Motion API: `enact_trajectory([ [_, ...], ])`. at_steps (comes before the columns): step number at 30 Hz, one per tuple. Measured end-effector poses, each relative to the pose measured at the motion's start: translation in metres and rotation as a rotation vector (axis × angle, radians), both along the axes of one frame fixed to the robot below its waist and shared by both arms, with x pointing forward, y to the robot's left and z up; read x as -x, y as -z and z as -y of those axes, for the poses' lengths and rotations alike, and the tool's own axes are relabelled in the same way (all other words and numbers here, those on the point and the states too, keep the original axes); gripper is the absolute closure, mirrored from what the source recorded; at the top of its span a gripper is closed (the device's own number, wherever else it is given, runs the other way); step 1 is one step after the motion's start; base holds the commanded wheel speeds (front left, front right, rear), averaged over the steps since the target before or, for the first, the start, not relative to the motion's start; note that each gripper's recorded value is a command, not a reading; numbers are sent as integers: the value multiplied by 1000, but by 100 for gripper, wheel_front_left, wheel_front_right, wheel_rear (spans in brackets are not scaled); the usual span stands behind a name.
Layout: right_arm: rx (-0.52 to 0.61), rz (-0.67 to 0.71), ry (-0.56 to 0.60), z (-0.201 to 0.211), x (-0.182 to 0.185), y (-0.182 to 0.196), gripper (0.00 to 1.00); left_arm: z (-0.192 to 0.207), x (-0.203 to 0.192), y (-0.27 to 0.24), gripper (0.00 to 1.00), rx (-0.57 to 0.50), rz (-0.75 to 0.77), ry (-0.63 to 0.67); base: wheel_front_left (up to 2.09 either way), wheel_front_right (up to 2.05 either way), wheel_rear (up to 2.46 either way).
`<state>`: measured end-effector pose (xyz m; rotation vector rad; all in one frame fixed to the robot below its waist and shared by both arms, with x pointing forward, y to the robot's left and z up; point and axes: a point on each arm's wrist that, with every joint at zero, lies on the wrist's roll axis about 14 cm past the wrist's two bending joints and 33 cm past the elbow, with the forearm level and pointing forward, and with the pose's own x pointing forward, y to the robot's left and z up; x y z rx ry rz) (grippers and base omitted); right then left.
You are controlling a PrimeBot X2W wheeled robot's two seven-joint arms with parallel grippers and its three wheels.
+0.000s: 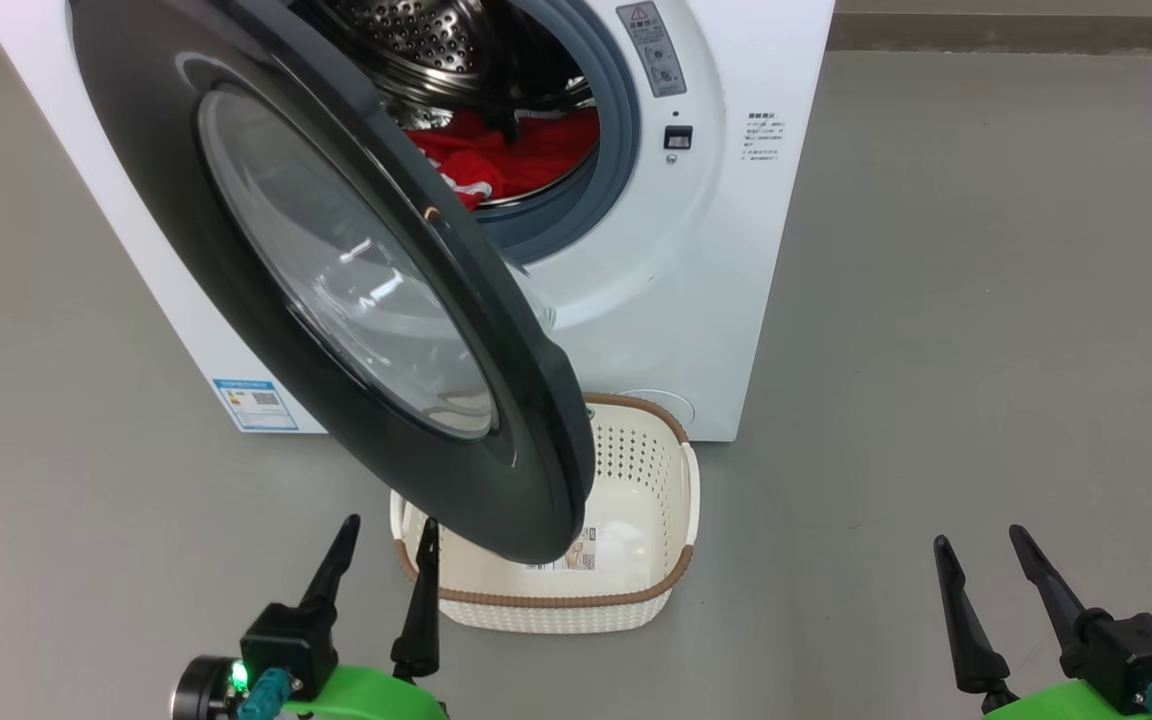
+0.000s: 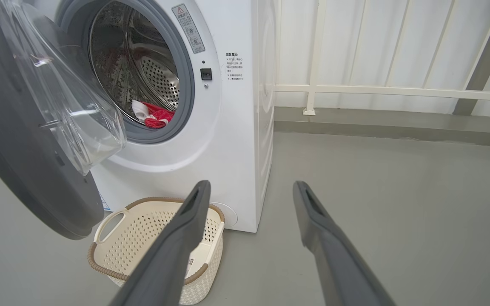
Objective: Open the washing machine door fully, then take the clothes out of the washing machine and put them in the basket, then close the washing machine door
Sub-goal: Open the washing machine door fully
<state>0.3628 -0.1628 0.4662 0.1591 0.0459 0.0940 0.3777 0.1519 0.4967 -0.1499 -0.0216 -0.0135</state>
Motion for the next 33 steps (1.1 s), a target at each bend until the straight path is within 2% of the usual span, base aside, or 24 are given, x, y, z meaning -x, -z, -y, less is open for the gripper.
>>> enact_trajectory([
  [16, -7, -10, -8, -4, 0, 3, 0, -2, 1, 1, 0, 2, -2, -4, 0, 0, 0],
  [17, -7, -10, -8, -4, 0, 3, 0, -2, 1, 1, 21, 2, -2, -4, 0, 0, 0],
  [19, -7, -10, -9, -4, 0, 3, 0, -3, 1, 1, 100, 1, -3, -4, 0, 0, 0],
  [33, -10, -19, -6, -4, 1, 6, 0, -2, -2, -12, 100, 10, 36, -7, 0, 0, 0],
])
